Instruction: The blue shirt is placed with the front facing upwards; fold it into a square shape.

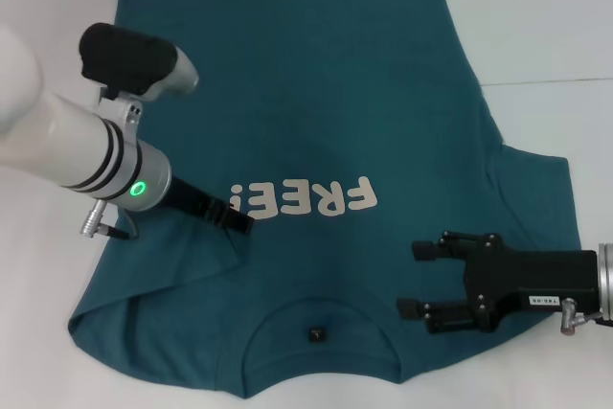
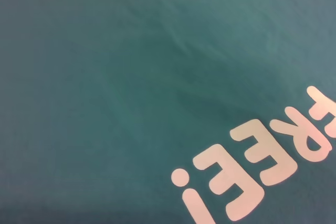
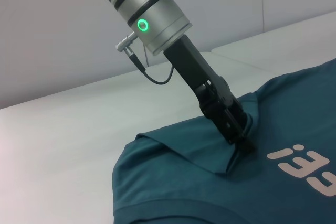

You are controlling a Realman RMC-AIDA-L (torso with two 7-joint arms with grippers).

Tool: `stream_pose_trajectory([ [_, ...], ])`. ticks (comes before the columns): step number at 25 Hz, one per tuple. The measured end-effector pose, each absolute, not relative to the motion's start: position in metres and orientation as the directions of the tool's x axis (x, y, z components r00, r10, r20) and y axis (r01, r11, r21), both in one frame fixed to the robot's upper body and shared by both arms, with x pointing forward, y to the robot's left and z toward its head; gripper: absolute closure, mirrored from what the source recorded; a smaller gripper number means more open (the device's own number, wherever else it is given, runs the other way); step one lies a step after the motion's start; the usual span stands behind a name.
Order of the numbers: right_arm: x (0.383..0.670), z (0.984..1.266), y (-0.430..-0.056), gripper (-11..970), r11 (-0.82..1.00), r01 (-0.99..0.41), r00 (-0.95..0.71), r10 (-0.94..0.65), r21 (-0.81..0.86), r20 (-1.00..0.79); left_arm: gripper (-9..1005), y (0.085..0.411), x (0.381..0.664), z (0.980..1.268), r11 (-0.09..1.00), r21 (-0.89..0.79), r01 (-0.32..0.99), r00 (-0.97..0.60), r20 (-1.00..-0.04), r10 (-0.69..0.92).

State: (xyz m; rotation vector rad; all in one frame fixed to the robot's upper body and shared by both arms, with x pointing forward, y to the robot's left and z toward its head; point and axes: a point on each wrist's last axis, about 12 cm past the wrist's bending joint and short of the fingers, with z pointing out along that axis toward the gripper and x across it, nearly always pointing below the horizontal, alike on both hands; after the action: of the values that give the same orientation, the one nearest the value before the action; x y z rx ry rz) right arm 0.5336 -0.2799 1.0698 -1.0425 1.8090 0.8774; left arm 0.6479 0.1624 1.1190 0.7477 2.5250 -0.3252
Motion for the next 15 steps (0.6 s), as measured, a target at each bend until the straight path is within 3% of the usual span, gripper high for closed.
stream_pose_trajectory([
  [9, 0.533, 1.069, -0.28, 78, 0.408, -0.9, -0.294, -0.304, 0.156, -0.906, 146, 0.164, 0.647, 1.13, 0.835, 0.025, 0.55, -0.741, -0.447, 0.502],
  [15, 0.533, 1.069, -0.28, 80, 0.408, -0.899, -0.297, -0.304, 0.158, -0.905, 147, 0.179, 0.648, 1.145, 0.871, 0.028, 0.49, -0.741, -0.512, 0.434],
])
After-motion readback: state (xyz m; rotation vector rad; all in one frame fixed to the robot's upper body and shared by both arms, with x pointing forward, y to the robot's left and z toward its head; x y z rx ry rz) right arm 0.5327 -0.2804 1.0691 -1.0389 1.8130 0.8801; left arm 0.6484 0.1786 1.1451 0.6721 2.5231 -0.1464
